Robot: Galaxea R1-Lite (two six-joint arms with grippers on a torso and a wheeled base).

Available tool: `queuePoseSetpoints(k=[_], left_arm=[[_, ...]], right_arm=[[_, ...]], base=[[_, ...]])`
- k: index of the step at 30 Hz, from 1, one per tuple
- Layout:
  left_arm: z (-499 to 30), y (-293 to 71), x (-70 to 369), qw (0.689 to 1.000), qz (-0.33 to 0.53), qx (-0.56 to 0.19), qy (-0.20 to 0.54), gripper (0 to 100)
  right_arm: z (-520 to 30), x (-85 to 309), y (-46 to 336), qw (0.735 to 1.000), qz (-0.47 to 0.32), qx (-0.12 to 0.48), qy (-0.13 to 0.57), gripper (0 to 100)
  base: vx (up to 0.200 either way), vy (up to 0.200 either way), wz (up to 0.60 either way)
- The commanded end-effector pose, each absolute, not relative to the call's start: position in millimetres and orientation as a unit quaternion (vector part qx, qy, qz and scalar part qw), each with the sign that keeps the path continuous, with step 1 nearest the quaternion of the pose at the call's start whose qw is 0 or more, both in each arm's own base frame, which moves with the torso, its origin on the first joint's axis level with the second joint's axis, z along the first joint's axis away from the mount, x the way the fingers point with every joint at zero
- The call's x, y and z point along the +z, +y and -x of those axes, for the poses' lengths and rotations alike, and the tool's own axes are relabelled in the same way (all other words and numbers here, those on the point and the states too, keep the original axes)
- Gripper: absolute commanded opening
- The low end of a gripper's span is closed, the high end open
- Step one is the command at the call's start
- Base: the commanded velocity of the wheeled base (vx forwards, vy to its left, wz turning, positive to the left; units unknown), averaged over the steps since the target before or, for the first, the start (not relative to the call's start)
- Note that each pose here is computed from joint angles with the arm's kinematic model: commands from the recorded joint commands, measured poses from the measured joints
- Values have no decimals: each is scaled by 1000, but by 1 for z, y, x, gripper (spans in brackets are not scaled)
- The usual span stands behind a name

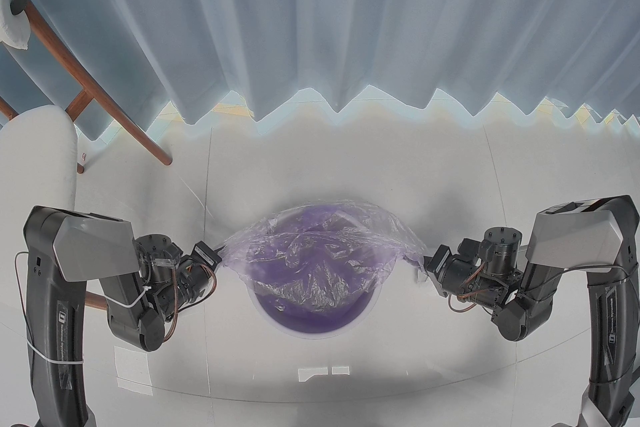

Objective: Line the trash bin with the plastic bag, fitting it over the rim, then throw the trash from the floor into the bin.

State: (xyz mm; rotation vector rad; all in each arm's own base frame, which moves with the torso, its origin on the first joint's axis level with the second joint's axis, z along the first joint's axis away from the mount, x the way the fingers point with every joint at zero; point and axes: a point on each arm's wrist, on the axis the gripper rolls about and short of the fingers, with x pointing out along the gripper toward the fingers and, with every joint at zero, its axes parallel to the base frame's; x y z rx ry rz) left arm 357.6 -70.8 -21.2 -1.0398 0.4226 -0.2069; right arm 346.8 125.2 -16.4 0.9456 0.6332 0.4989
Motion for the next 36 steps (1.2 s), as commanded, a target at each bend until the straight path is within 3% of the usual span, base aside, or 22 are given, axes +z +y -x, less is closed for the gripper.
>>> queuePoseSetpoints(k=[1, 19, 20, 25, 32, 36], left_arm=[[-344, -69, -23, 841, 480, -104, 226, 0], [-325, -69, -41, 874, 393, -109, 265, 0], [-324, -69, -43, 873, 393, -108, 268, 0], [-325, -69, -44, 873, 393, -107, 269, 0], [-324, -70, -42, 873, 393, -109, 268, 0], [-324, -70, -42, 874, 392, -109, 268, 0]], right_arm=[[-330, -25, 126, 808, -421, 247, 331, 0], [-306, -35, 120, 832, -334, 297, 329, 0], [-306, -36, 121, 833, -334, 298, 324, 100], [-308, -24, 121, 831, -351, 302, 308, 100], [-293, 30, 136, 757, -462, 335, 318, 100], [-289, 36, 147, 745, -470, 348, 321, 100]], base=[[0, 0, 0], [0, 0, 0], [0, 0, 0], [0, 0, 0], [0, 0, 0], [0, 0, 0]])
